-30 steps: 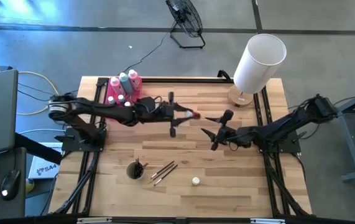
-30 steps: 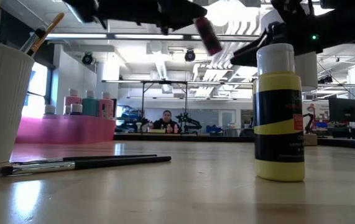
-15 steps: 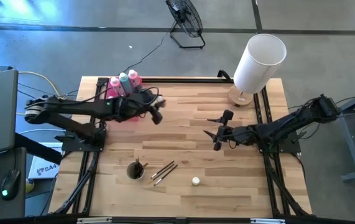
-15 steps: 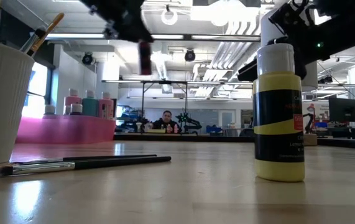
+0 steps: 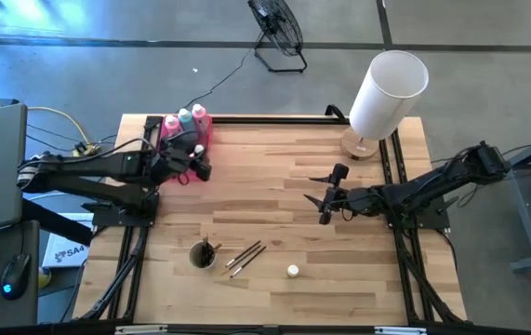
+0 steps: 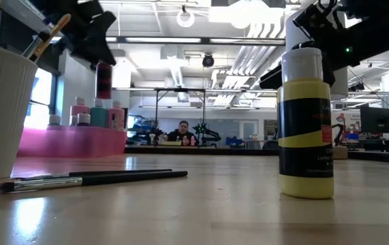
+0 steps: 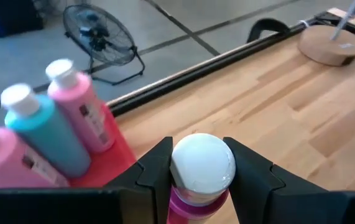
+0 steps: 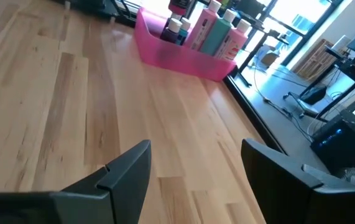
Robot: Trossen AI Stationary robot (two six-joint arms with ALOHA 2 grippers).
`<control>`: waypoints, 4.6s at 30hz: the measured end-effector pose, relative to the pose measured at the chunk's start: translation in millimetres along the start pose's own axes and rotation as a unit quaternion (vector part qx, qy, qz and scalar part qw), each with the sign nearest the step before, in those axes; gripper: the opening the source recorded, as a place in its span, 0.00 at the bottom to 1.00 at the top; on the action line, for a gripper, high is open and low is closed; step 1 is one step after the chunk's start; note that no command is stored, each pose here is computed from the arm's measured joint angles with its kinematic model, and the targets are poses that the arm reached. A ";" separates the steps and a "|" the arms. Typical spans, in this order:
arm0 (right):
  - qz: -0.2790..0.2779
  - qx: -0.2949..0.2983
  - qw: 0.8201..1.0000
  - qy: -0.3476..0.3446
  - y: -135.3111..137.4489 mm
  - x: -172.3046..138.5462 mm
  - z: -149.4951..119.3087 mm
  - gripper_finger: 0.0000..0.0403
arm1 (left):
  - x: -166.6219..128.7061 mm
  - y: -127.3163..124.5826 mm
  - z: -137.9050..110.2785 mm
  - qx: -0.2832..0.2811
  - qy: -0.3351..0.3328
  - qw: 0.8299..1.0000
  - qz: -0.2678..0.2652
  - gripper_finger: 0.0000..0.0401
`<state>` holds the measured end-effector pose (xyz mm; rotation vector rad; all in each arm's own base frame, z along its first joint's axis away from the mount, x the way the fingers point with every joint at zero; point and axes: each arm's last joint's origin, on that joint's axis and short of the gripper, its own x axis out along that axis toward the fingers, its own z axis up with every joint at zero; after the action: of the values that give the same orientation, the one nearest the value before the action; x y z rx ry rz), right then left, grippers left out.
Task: Pick & Place Paint Supplies
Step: Put the small pink paint bottle into the pink bin, then put the small yellow paint bottle into the pink bin
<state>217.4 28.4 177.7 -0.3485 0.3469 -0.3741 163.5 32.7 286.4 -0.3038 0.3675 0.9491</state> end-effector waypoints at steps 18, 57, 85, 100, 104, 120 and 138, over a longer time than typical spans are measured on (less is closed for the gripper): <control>0.002 0.021 1.000 0.000 0.2 0.0 0.0 0.61 | -6.4 39.0 -47.0 -0.062 -0.010 0.998 0.020 0.31; -0.010 0.032 0.999 -0.020 -1.4 0.0 4.7 0.61 | 10.1 73.1 -123.1 -0.122 -0.002 0.986 0.113 0.31; 0.004 0.029 0.999 -0.019 -0.4 0.0 4.1 0.61 | 10.7 70.9 -122.7 -0.092 0.015 0.991 0.092 0.37; 0.004 0.025 0.999 -0.019 -0.5 0.0 4.1 0.61 | -0.4 60.3 -87.9 -0.044 -0.020 0.998 0.044 0.57; 0.004 0.018 1.000 -0.019 -0.5 0.0 4.1 0.61 | -11.4 57.0 -64.7 -0.067 -0.038 0.997 0.019 0.57; 0.011 0.016 1.000 -0.022 0.1 -0.1 4.3 0.61 | -9.2 37.4 -45.0 -0.137 -0.064 0.985 -0.081 0.57; 0.092 0.000 0.995 -0.034 21.7 -13.8 6.1 0.60 | -17.0 -17.9 -34.6 -0.014 -0.133 0.954 -0.269 0.57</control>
<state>214.0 54.6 178.2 -0.3260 0.3099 -0.1819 163.5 -3.7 264.4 -0.2766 0.0140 0.4475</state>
